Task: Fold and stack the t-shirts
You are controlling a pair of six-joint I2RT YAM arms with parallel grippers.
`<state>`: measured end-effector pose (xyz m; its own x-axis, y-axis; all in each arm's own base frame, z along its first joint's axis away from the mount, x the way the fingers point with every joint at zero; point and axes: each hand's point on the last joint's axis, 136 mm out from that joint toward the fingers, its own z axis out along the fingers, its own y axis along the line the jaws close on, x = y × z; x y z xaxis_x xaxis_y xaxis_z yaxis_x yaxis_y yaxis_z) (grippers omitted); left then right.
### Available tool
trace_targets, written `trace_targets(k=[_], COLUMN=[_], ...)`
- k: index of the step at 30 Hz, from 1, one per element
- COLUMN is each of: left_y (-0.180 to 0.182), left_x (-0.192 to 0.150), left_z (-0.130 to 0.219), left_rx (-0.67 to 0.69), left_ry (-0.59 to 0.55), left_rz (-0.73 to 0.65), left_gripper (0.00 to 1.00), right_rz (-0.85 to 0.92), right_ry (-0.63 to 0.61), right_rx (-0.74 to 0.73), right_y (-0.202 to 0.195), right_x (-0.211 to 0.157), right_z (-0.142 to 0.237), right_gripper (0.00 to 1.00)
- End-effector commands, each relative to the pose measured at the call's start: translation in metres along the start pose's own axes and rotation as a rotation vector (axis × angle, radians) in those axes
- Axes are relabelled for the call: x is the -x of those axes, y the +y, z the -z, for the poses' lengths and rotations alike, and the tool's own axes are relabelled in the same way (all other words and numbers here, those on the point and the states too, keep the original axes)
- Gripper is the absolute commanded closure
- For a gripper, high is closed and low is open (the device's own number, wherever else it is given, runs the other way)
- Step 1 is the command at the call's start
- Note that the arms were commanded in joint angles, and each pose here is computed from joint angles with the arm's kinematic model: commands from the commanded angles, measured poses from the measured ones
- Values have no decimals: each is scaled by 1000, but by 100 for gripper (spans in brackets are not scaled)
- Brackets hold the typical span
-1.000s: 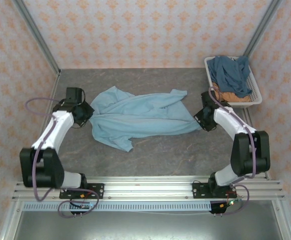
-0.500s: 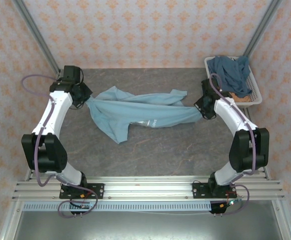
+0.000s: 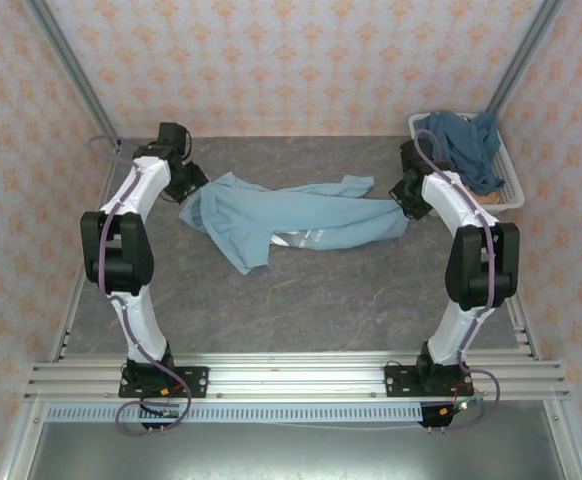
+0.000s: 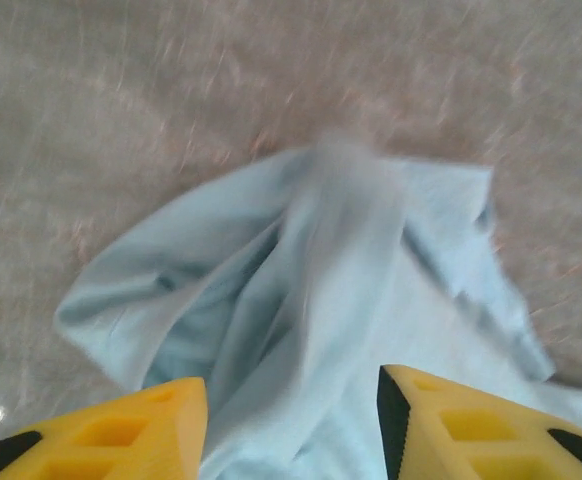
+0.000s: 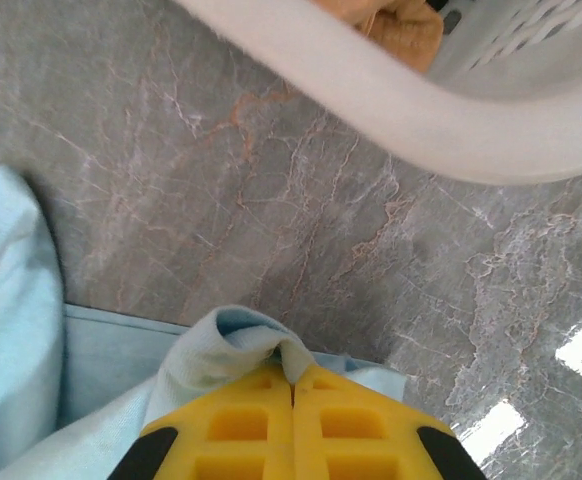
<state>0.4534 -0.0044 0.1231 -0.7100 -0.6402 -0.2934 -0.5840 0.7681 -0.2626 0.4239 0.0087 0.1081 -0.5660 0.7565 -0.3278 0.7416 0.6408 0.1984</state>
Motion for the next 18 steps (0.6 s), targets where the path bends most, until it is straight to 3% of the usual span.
trace_targets(k=[1, 5, 8, 18], left_y=[31, 51, 51, 24], left_x=[-64, -144, -168, -157], left_z=[48, 32, 13, -18], left_rx=[99, 51, 11, -28], left_ry=[28, 136, 177, 159], left_rz=[-6, 107, 166, 153], left_gripper=[54, 56, 54, 50], right_rz=[27, 34, 37, 52], right_ry=[33, 47, 53, 78], right_rx=[-25, -10, -7, -6], right_y=[-6, -7, -9, -19], right_x=[-5, -9, -12, -24], right_z=[2, 3, 3, 1], right_gripper=[100, 100, 100, 100])
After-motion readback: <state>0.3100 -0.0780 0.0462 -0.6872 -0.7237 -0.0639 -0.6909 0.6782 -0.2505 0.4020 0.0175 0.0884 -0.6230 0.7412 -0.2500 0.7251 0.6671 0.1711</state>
